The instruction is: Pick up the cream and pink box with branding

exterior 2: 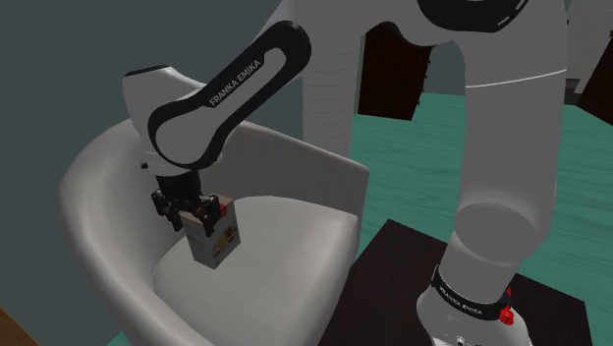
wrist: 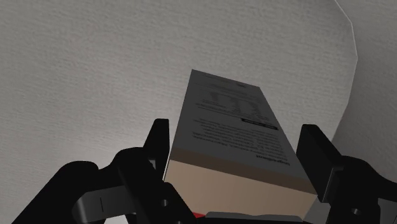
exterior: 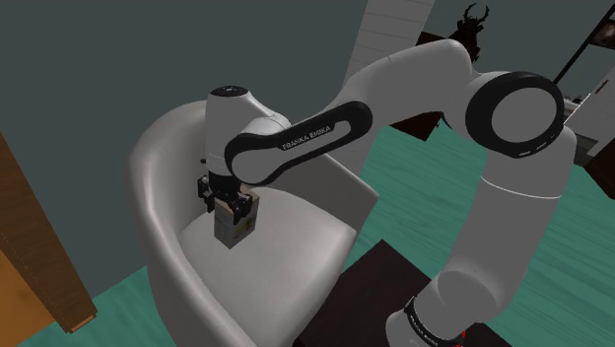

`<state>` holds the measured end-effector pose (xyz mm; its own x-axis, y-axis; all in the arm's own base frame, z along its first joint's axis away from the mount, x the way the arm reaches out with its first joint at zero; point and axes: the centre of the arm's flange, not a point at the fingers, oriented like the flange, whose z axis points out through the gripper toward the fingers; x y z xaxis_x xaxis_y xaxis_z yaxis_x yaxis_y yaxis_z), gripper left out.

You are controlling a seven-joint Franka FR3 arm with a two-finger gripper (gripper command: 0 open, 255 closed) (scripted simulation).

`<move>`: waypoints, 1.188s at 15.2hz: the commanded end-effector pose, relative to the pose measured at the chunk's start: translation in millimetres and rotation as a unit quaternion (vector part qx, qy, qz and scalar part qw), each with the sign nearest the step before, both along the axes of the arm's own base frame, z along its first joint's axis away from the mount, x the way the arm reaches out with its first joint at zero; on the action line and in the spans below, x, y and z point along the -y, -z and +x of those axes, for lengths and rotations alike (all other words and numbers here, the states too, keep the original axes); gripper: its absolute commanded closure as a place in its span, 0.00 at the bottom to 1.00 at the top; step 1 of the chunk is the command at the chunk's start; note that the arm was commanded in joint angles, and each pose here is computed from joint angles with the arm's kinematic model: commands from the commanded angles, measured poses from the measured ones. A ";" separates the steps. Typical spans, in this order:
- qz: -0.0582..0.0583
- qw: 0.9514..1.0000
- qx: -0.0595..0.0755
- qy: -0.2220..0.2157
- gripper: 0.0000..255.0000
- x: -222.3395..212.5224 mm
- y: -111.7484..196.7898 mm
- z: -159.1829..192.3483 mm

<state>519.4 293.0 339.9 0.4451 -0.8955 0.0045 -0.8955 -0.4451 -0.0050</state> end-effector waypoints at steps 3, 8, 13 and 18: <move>0.000 1.000 -0.001 0.000 1.00 0.8 -4.8 0.2; 0.000 1.000 -0.001 0.000 1.00 0.9 -31.2 0.2; 0.000 1.000 -0.001 0.000 1.00 0.9 -57.6 0.2; 0.000 1.000 -0.001 0.000 1.00 0.9 -79.6 0.2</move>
